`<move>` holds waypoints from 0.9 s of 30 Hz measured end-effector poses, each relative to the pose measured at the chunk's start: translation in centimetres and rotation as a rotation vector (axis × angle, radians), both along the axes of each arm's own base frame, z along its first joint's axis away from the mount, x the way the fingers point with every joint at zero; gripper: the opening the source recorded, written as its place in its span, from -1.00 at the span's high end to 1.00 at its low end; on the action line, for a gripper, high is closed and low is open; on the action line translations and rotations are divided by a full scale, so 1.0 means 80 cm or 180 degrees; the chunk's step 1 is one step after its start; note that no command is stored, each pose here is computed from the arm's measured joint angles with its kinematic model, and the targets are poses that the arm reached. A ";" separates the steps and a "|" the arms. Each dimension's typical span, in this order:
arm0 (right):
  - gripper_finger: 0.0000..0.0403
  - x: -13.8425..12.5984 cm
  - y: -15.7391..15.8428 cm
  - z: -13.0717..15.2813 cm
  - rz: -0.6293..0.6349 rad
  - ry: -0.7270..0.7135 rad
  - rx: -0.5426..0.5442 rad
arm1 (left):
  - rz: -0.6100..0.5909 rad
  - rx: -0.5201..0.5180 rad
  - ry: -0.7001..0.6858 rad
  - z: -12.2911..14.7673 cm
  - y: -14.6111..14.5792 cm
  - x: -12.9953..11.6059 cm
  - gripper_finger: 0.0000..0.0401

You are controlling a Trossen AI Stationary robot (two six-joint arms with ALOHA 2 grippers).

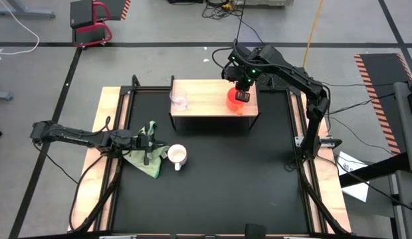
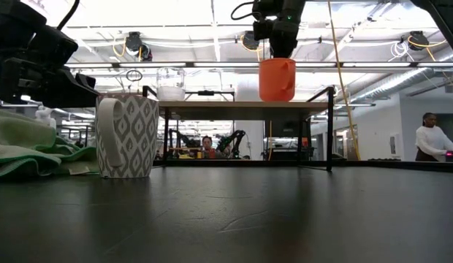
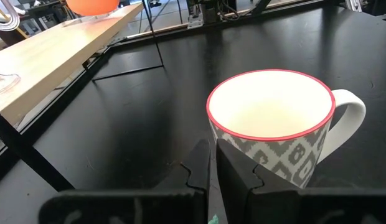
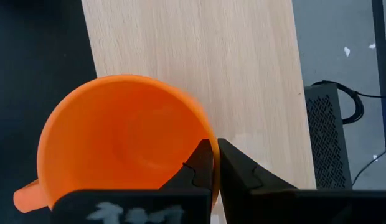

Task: Stack small to large cups/mugs on shelf
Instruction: Put the orange mug on the shelf

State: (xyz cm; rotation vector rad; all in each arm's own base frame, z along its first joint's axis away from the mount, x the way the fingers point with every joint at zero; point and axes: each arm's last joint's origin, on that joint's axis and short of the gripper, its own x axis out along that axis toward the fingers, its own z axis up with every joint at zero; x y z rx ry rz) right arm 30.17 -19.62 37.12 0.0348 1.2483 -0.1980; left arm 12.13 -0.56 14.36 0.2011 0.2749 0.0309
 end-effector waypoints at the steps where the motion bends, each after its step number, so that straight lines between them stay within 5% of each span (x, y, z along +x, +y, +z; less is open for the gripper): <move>1: 1.00 0.000 0.000 0.000 -0.0001 0.0013 0.0009 | 0.0000 0.0000 0.0000 0.000 0.000 0.000 0.85; 27: 0.99 0.006 -0.003 -0.019 -0.0077 -0.0006 0.0056 | -0.0013 0.0053 0.0021 -0.001 0.000 0.000 0.85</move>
